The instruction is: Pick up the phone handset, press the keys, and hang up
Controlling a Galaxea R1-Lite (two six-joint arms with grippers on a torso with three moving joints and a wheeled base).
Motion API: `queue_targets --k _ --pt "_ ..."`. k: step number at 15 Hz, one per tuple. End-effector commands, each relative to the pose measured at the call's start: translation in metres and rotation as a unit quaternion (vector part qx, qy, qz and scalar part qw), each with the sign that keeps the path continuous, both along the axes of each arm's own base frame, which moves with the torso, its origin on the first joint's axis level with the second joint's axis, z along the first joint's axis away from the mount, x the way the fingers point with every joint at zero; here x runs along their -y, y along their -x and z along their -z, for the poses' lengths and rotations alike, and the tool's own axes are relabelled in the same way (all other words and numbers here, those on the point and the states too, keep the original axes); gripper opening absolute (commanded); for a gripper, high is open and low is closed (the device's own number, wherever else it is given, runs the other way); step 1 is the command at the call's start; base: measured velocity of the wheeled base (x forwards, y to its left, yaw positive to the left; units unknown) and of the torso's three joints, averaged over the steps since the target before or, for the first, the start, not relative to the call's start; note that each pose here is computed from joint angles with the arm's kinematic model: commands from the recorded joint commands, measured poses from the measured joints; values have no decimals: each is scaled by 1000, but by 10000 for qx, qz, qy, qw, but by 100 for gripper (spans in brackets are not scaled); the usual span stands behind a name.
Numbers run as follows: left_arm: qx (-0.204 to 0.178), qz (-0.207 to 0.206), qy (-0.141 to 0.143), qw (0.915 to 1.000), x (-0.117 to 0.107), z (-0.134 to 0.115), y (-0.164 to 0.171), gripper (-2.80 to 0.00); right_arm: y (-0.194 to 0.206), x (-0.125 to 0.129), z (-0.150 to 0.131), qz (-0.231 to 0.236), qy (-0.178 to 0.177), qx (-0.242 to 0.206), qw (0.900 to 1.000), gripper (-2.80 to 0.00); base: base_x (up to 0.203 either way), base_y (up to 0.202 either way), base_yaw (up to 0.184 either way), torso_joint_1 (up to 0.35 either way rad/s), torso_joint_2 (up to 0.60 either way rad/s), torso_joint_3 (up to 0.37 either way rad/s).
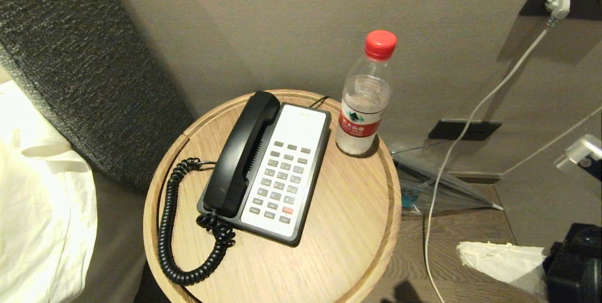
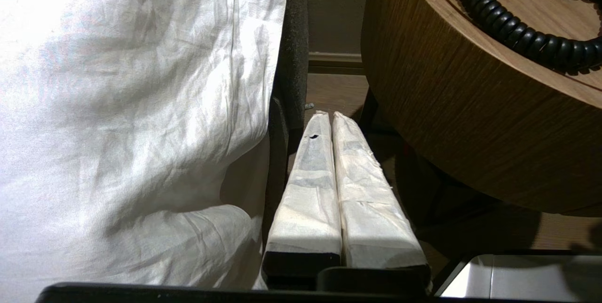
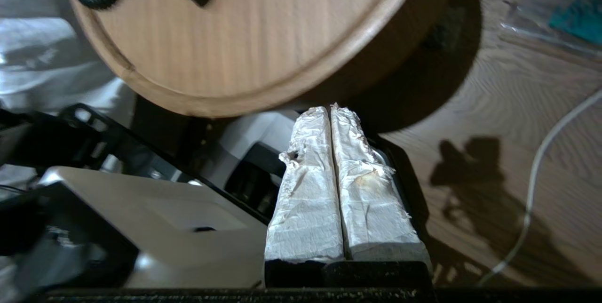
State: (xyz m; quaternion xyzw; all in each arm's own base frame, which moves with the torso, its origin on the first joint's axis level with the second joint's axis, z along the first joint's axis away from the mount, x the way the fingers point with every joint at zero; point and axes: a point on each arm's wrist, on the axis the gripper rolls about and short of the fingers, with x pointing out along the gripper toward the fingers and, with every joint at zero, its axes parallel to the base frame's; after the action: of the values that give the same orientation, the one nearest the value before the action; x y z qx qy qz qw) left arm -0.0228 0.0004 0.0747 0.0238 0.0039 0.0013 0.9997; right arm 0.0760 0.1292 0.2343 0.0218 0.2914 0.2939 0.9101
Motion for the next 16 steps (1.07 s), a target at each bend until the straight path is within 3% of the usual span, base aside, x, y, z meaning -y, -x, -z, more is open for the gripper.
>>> queue_targets --k 1,4,9,14,16 --pt "8 -1 0 10000 0 0 0 -280 1 8 8 135 85 -22 9999 -280 0 0 0 0 0 0" --pt "8 -1 0 10000 0 0 0 -280 -13 22 8 811 109 -11 9966 -280 0 0 0 0 0 0" --pt "8 -1 0 10000 0 0 0 -280 -27 59 7 1971 97 19 9803 -280 0 0 0 0 0 0" --pt "8 -1 0 10000 0 0 0 -280 -18 103 -4 3013 -163 346 9528 -280 0 0 0 0 0 0" --pt "8 -1 0 10000 0 0 0 -280 2 120 -7 3526 -271 635 9332 -280 0 0 0 0 0 0"
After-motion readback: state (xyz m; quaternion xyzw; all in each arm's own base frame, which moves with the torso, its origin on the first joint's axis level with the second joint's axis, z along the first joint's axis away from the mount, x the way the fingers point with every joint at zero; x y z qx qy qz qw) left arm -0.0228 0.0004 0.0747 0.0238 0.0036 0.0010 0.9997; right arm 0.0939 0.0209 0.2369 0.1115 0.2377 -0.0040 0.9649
